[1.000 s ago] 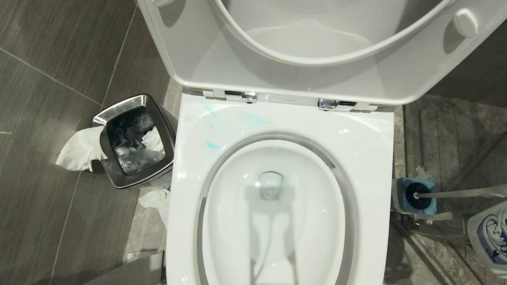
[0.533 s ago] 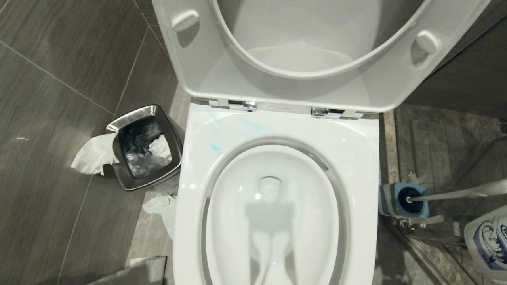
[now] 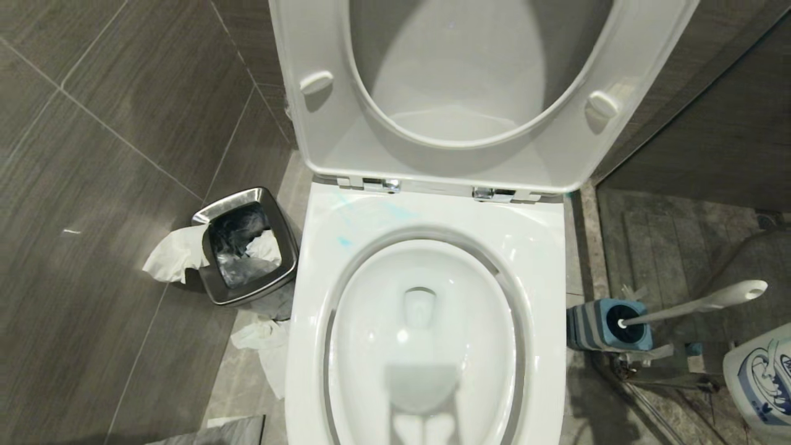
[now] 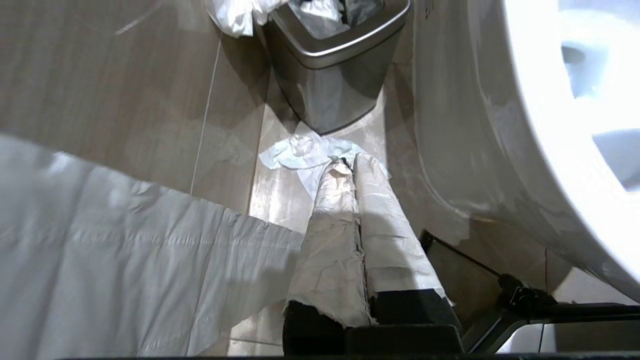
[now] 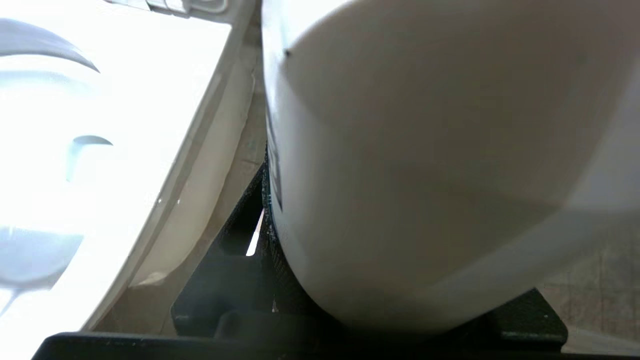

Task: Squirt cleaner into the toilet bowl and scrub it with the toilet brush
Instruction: Pour in the cleaning agent

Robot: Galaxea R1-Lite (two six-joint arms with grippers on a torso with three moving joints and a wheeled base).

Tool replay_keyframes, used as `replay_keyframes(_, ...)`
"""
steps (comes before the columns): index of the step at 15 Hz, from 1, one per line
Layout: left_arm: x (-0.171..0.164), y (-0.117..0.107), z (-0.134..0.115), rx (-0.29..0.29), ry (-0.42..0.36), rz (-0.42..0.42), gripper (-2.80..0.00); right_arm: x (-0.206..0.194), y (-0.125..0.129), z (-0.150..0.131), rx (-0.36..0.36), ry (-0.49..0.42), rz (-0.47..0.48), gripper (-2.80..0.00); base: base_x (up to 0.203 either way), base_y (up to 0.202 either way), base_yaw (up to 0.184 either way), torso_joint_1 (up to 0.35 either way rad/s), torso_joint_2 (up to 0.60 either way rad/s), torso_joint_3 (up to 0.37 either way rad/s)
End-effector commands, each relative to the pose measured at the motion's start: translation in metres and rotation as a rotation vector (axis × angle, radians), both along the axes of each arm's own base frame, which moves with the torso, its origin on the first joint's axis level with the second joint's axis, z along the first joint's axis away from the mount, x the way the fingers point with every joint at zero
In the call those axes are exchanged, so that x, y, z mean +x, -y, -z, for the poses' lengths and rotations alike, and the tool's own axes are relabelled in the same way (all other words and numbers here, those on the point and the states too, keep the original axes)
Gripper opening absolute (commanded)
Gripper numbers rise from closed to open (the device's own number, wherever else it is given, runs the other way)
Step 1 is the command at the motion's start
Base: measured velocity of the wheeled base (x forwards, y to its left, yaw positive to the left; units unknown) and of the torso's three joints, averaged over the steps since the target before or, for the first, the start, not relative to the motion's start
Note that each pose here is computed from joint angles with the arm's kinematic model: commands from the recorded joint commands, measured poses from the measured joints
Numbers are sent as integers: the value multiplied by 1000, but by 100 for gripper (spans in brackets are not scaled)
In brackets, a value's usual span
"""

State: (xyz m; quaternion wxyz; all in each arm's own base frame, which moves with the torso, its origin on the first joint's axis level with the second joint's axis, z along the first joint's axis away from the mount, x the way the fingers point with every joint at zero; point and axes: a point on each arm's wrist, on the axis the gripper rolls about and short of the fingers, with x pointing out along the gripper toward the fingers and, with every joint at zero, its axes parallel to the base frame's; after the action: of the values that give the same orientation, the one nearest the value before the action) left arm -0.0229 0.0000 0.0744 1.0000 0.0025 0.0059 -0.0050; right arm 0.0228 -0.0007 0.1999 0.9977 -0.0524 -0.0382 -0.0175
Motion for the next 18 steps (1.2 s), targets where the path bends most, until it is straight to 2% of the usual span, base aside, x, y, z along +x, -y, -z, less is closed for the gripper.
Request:
replay_keyframes(1, 0, 0, 0, 0, -2, 1, -280, -1, 0, 0, -1, 4, -2, -280, 0, 0, 0, 7, 1, 197)
replay_keyframes(18, 0, 0, 0, 0, -2, 1, -280, 0, 0, 2, -2, -6, -14, -280, 0, 0, 0, 2, 2, 202)
